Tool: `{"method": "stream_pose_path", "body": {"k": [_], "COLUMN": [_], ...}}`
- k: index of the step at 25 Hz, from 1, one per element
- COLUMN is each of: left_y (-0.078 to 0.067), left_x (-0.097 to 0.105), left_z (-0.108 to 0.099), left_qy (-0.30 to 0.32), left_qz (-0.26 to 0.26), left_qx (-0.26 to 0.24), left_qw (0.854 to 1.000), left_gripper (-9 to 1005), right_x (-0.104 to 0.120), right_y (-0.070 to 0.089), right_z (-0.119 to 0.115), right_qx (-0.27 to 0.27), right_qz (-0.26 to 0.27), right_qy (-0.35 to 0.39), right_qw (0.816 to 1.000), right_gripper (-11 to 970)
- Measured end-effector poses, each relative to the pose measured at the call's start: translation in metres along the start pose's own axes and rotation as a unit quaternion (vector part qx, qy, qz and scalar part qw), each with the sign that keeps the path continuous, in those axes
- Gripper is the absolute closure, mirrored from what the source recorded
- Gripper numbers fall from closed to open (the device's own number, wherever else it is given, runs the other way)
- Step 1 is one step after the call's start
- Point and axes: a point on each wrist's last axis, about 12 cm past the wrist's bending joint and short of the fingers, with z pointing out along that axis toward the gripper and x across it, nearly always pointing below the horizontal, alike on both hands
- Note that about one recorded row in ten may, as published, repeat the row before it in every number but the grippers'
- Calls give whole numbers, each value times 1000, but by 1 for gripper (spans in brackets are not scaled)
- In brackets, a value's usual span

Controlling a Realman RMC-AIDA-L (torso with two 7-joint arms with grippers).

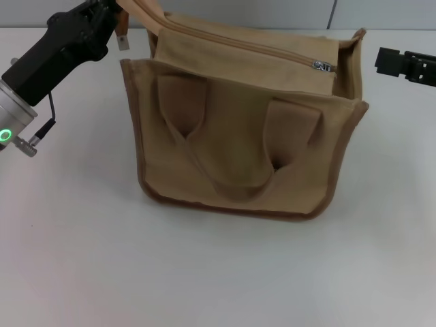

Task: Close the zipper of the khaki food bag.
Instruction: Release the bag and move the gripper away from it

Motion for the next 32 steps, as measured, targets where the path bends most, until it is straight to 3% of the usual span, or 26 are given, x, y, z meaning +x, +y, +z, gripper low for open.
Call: {"method": "stream_pose_path", "body": {"k": [5,8,9,10,11,13,15,18,19,25,32], "left_y": [0,0,0,0,0,0,-1,-1,-1,-1,-1], "left_x": [0,0,1,1,1,1,2,3,4,6,7], "left_z": [0,-1,-1,-1,-2,-2,-5,-7,-9,-12,-11], "left_qy": [0,1,1,1,1,1,3,4,6,9,15], "left_qz": [0,-1,-2,-2,-3,-4,-5,-3,-2,-1,-1], "left_qx": [0,0,-1,-1,-1,-1,-1,-2,-3,-6,-7], "left_qw": [1000,1000,1000,1000,1000,1000,1000,1000,1000,1000,1000], "left_gripper": [909,906,905,904,903,901,899,896,895,889,882], "right_x": [0,3,9,9,20,24,45,64,80,120,126], "right_y": [0,5,13,13,23,26,37,42,44,39,37], "right_z": [0,-6,-12,-12,-20,-23,-33,-39,-42,-39,-40], "right_qx": [0,-15,-40,-40,-66,-74,-94,-91,-89,-91,-77], "right_qz": [-6,-45,-93,-93,-149,-169,-233,-269,-289,-284,-283], "right_qy": [-1,-10,-19,-19,-24,-26,-33,-31,-15,34,32], "right_qw": [1000,999,995,995,986,983,967,958,953,954,956], "right_gripper": [518,420,387,355,322,257,191,191,191,191,191]}}
